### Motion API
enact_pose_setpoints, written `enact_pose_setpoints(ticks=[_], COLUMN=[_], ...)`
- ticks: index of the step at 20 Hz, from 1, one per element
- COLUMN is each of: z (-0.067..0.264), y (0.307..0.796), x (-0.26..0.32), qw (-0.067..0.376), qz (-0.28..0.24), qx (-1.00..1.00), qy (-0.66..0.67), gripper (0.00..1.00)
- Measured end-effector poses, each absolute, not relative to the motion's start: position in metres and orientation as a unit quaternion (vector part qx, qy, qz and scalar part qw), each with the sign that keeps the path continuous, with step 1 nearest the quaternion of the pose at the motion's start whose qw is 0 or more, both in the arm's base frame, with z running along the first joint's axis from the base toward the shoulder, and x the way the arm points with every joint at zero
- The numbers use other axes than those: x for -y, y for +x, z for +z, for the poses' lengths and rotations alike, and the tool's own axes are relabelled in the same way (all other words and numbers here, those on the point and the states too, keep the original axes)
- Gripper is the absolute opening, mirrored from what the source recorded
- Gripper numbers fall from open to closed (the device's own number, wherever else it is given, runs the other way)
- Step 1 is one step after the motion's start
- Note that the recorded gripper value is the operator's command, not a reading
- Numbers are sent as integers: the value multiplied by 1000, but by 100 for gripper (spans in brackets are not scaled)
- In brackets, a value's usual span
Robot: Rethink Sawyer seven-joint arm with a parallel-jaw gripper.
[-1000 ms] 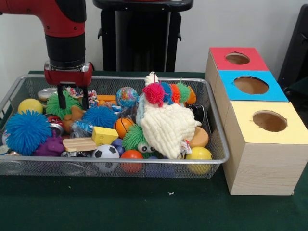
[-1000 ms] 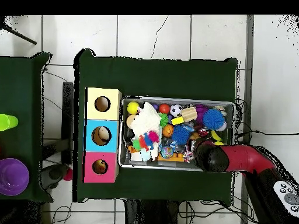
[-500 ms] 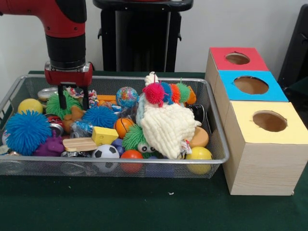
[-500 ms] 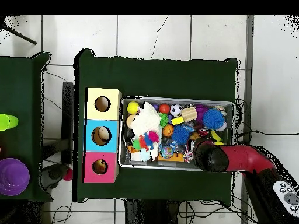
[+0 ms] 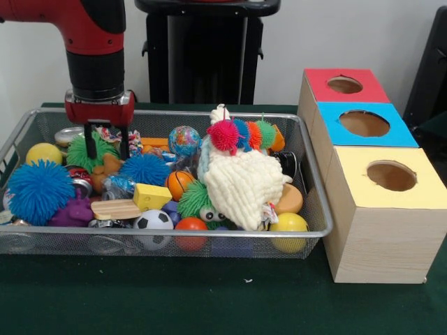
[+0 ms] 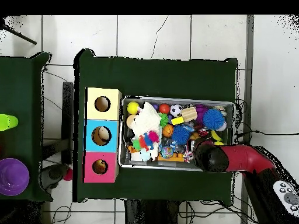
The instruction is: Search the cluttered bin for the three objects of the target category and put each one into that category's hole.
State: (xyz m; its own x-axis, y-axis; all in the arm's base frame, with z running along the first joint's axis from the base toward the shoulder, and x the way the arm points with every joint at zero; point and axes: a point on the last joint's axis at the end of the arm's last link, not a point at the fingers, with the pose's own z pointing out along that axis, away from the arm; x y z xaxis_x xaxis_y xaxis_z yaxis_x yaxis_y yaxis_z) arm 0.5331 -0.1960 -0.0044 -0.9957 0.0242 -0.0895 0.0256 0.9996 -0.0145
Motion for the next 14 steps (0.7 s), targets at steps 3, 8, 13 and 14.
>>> enact_pose_setpoints(ticks=[3,8,13,14], z=[-6,-13,-19,-20], y=[534,538,542,542], x=[195,190,185,184], qw=[48,74,97,98], qz=[-6,3,11,11], qx=[-999,-997,-995,-995], qy=[12,13,13,13], gripper=[100,100,100,100])
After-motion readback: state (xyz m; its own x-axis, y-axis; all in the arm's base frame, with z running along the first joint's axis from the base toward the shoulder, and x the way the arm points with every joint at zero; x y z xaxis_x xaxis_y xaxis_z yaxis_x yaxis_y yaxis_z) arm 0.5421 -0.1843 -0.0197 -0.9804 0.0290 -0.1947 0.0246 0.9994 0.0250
